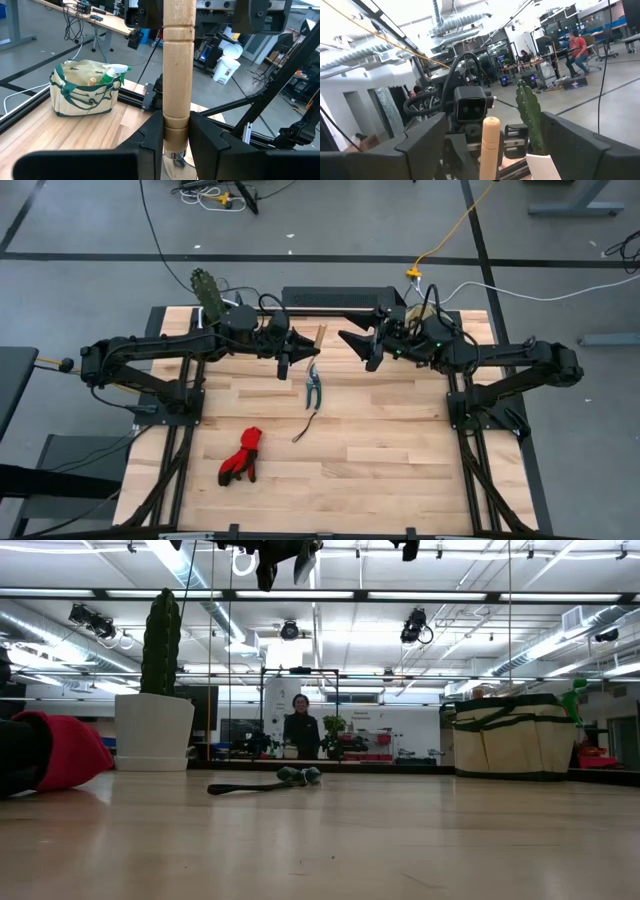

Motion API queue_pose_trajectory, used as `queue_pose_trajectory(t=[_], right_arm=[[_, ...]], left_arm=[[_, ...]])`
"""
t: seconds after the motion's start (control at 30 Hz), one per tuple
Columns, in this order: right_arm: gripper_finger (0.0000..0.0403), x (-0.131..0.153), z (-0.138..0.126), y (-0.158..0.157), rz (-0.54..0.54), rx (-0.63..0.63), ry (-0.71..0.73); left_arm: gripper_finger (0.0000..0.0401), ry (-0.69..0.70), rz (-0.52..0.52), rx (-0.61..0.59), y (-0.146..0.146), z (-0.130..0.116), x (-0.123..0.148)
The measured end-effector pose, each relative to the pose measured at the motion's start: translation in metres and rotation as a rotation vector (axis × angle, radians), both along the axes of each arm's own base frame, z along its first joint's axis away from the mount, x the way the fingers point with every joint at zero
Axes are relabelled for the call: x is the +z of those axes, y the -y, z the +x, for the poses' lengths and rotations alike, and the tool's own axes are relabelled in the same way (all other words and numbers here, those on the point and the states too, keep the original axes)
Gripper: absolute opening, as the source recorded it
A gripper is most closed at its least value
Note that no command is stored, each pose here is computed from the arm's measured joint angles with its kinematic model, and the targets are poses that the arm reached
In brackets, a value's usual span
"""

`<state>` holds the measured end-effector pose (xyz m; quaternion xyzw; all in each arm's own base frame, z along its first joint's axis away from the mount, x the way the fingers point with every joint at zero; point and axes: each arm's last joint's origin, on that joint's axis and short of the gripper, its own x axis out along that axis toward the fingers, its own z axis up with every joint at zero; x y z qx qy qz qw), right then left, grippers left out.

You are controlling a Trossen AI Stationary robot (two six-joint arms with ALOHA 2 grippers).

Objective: Pick & Place Garden tools in Gardening bag
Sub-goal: Put the brown trowel into the white gardening bag

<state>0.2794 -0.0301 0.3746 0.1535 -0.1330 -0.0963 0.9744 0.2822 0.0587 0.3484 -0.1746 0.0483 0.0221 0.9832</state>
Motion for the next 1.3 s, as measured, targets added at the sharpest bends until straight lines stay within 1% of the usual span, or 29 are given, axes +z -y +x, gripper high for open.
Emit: queue_pose_trajectory(t=[0.43, 0.67, 0.8, 1.17, 1.3], right_arm=[[0.0323, -0.002, 0.001, 0.0, 0.017, 0.006, -0.026], [0.0323, -0.017, 0.017, 0.0, 0.04, 0.061, -0.059], [0.0323, -0.027, 0.028, 0.001, 0.048, 0.062, -0.083], [0.0323, -0.038, 0.041, 0.014, 0.096, 0.039, -0.035], [0.0323, -0.04, 0.044, 0.016, 0.098, 0.061, -0.034]], left_arm=[[0.0079, 0.001, -0.001, -0.01, 0.0, 0.0, 0.0], [0.0078, 0.001, -0.001, -0.01, 0.0, 0.0, 0.0], [0.0078, 0.001, -0.002, -0.01, 0.0, 0.0, 0.0], [0.0077, 0.002, -0.002, -0.018, 0.001, 0.0, 0.0], [0.0077, 0.001, -0.002, -0.017, 0.0, 0.0, 0.0]])
